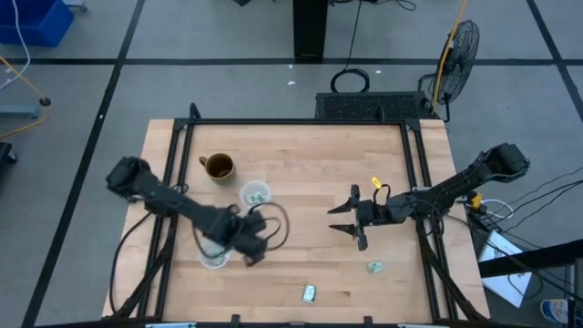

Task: Pick and place Stevia / Truvia into bins
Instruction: Put the stevia packet into the bottom transparent container, then put the truvia packet into the top transparent container

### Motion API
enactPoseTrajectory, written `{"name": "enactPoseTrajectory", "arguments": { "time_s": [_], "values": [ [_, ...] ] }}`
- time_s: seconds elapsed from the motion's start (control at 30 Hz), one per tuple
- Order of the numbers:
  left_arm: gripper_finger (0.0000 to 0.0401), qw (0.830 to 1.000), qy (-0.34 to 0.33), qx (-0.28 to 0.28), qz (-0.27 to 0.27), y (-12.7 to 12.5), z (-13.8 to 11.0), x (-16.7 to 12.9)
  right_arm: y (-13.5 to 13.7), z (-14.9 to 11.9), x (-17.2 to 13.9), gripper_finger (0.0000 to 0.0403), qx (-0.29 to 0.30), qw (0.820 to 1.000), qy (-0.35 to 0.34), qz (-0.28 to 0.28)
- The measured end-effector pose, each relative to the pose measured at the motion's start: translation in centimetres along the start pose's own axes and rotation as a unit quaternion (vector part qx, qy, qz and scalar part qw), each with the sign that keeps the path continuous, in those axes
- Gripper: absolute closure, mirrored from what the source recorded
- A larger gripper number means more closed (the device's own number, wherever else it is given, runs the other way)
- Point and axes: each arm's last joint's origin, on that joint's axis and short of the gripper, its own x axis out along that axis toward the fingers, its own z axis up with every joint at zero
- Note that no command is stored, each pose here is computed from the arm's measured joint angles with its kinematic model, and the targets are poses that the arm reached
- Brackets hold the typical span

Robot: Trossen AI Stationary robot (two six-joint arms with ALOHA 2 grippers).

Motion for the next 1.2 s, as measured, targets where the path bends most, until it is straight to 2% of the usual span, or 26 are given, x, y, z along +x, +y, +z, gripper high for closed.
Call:
{"name": "enactPoseTrajectory", "arguments": {
  "time_s": [0.13, 0.27, 0.4, 0.5, 0.7, 0.83, 0.97, 1.07, 1.2],
  "values": [
    [0.0382, 0.997, 0.077, -0.028, 0.000, -1.3, -2.9, 0.0, 0.0, 0.0, 0.0, 0.0219, 0.000, 1.000, -0.001, 0.000],
    [0.0382, 0.991, 0.121, -0.065, 0.009, -2.0, -5.5, -0.8, 0.0, 0.0, 0.0, 0.0221, 0.000, 1.000, 0.000, 0.000],
    [0.0375, 0.984, 0.138, -0.094, 0.059, -2.1, -7.9, -1.5, -0.2, 0.0, 0.1, 0.0222, 0.001, 1.000, -0.002, -0.003],
    [0.0373, 0.983, 0.137, -0.105, 0.065, -2.2, -8.9, -1.3, -0.3, 0.0, 0.1, 0.0222, 0.000, 1.000, -0.001, -0.005],
    [0.0363, 0.982, 0.134, -0.107, 0.081, -1.7, -9.8, 0.2, -0.3, 0.0, 0.1, 0.0220, 0.000, 1.000, 0.000, -0.004],
    [0.0324, 0.973, 0.172, -0.116, 0.097, -0.9, -10.1, 1.3, -0.3, -0.3, 0.1, 0.0213, -0.004, 1.000, 0.014, -0.005],
    [0.0278, 0.974, 0.176, -0.104, 0.097, -0.7, -10.0, 1.5, -0.3, -0.3, 0.1, 0.0205, -0.004, 1.000, 0.015, -0.001],
    [0.0254, 0.975, 0.175, -0.101, 0.097, -0.5, -9.5, 1.6, -0.1, -0.3, 0.1, 0.0204, -0.006, 0.999, 0.020, 0.034],
    [0.0244, 0.969, 0.201, -0.116, 0.084, 0.0, -8.6, 1.5, 0.8, 0.4, 0.3, 0.0208, 0.007, 0.995, 0.022, 0.095]
  ]
}}
